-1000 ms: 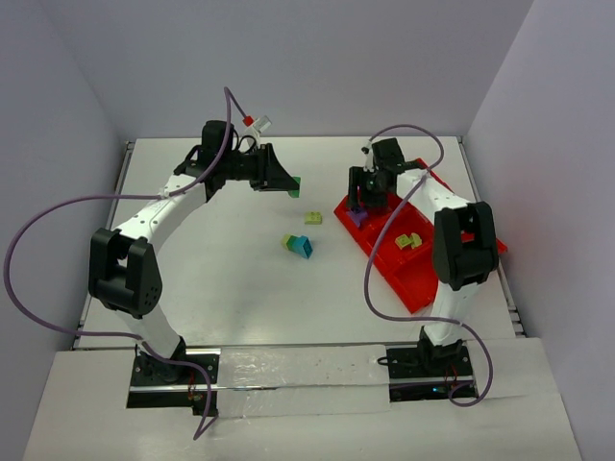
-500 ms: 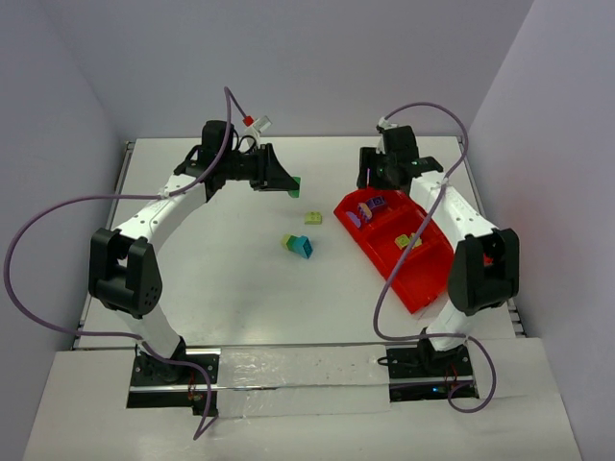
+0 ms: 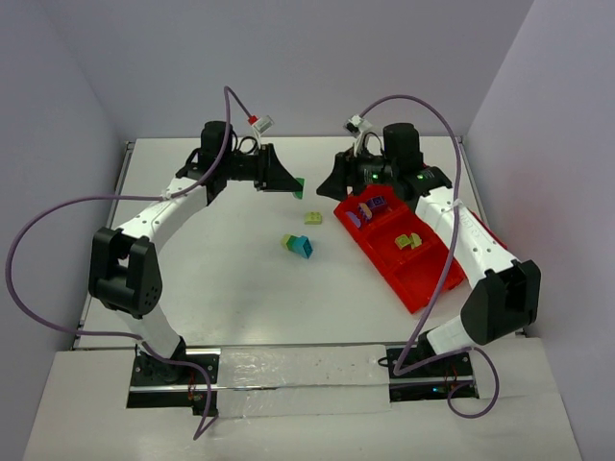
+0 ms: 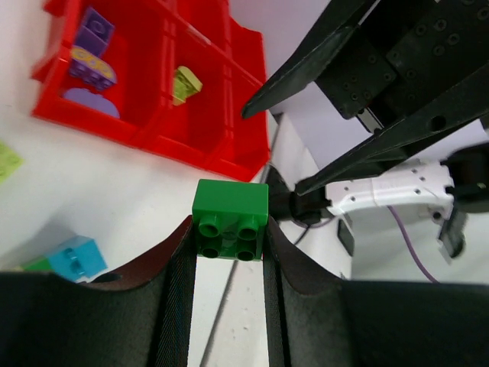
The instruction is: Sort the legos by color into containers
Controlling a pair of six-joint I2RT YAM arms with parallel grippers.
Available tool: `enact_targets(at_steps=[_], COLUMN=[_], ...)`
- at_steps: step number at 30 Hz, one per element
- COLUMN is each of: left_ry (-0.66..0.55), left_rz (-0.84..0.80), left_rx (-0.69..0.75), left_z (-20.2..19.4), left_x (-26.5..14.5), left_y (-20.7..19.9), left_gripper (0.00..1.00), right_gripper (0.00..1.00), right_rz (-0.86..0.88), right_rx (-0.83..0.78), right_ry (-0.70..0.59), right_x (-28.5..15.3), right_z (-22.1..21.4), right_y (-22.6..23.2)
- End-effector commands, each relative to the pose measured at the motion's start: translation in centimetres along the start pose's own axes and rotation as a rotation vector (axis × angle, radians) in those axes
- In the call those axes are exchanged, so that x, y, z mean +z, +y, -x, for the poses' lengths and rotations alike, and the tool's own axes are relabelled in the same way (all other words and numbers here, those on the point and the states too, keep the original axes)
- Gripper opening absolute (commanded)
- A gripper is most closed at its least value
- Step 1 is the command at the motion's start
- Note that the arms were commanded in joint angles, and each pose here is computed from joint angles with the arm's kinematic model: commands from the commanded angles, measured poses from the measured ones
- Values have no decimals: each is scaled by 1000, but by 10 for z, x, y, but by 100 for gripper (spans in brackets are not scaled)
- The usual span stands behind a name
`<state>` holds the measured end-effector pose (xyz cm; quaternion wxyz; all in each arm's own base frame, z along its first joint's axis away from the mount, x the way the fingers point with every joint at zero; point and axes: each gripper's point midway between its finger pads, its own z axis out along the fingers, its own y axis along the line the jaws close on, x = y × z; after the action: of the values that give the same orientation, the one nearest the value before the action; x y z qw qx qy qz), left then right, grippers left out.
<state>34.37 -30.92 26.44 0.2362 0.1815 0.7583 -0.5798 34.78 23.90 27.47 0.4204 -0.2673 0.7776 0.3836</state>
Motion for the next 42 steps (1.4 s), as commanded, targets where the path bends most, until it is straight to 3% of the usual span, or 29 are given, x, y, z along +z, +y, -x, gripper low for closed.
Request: enact_targets(at_steps=[1, 8, 15, 26, 33, 38, 42], left_ry=[2, 4, 5, 13, 34, 53, 58], left_rz=[-182, -232, -249, -256, -238, -214, -213], left_rx=[75, 46, 53, 43, 13, -12, -20], left_z=[10, 19, 14, 15, 12, 11, 10], left_x=[-4, -2, -4, -3, -1, 0, 0], left_y=[-43, -51, -53, -52, -45, -42, -42], left_gripper=[0, 0, 0, 0, 0, 0, 0], right_gripper=[66, 69, 69, 68, 71, 73, 76], right_rz=[182, -9, 82, 63, -57, -38, -11], right_rx=[-97, -316, -275, -315, -553, -801, -860], right_ry=[-40, -39, -38, -57, -100, -133, -171], right_x=[-2, 6, 13, 8, -5, -5, -2], right_z=[22, 17, 19, 24, 27, 18, 15], right_y=[37, 26, 39, 41, 36, 45, 53])
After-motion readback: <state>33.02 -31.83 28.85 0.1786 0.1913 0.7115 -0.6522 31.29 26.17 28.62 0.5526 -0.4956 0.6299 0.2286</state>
